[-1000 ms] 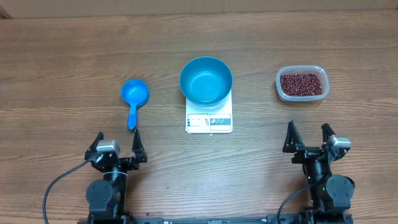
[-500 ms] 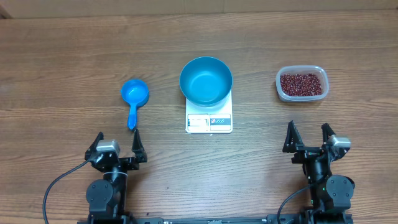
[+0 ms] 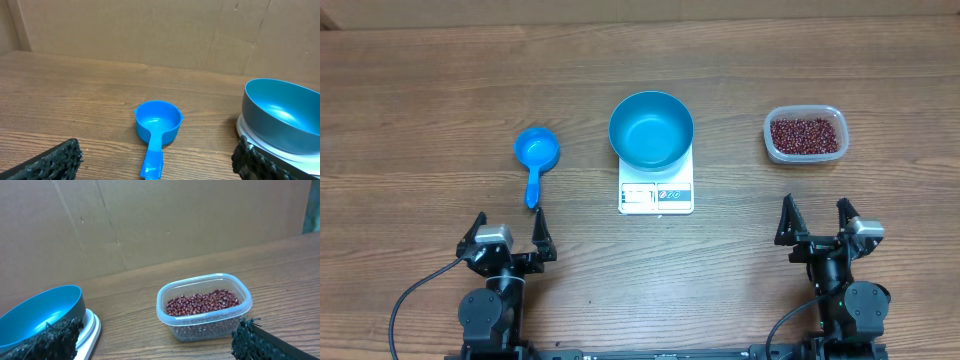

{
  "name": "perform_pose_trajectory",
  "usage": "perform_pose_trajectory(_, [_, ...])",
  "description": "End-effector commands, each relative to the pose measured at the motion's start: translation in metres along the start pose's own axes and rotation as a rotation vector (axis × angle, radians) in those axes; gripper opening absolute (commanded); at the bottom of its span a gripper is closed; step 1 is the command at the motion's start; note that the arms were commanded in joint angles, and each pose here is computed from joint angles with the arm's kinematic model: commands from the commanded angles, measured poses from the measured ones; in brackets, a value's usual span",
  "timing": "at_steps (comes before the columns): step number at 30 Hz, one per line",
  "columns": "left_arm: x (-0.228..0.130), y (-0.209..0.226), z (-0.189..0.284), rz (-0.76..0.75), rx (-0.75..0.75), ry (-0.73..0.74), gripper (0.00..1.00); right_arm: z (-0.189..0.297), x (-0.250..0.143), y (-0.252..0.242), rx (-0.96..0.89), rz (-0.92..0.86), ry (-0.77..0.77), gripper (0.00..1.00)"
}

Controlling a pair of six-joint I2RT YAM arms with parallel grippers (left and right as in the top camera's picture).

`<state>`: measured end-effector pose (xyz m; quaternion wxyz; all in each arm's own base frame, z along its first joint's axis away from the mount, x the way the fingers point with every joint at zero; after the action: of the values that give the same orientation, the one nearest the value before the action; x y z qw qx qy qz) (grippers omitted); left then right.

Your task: Scoop item into bowl and weigh 150g on scale

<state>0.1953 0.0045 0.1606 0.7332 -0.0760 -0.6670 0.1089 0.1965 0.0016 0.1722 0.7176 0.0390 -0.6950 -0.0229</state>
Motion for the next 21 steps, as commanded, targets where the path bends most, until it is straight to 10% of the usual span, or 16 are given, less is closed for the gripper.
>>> perform_pose_trajectory(1, [-0.0004, 0.0003, 0.0002, -0.015, -0.005, -0.005, 1.00, 0.0000, -0.0014, 0.0012, 0.008, 0.002, -0.007, 1.00])
perform_pose_trajectory(21, [-0.0005, -0.0002, 0.0002, -0.011, -0.009, -0.004, 1.00, 0.0000, -0.0014, 0.0012, 0.008, 0.002, -0.007, 1.00])
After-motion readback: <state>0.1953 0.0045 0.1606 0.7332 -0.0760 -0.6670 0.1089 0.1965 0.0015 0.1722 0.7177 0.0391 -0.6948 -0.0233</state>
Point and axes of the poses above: each gripper's point midway between its finger pads, its own z axis back along the fingers, its own y axis along the line the jaws close on, x = y × z, the point moved 5 cm from there along z, back along the fingers, and after that the axes turned 8 degrees about z, right-handed, at the moved point
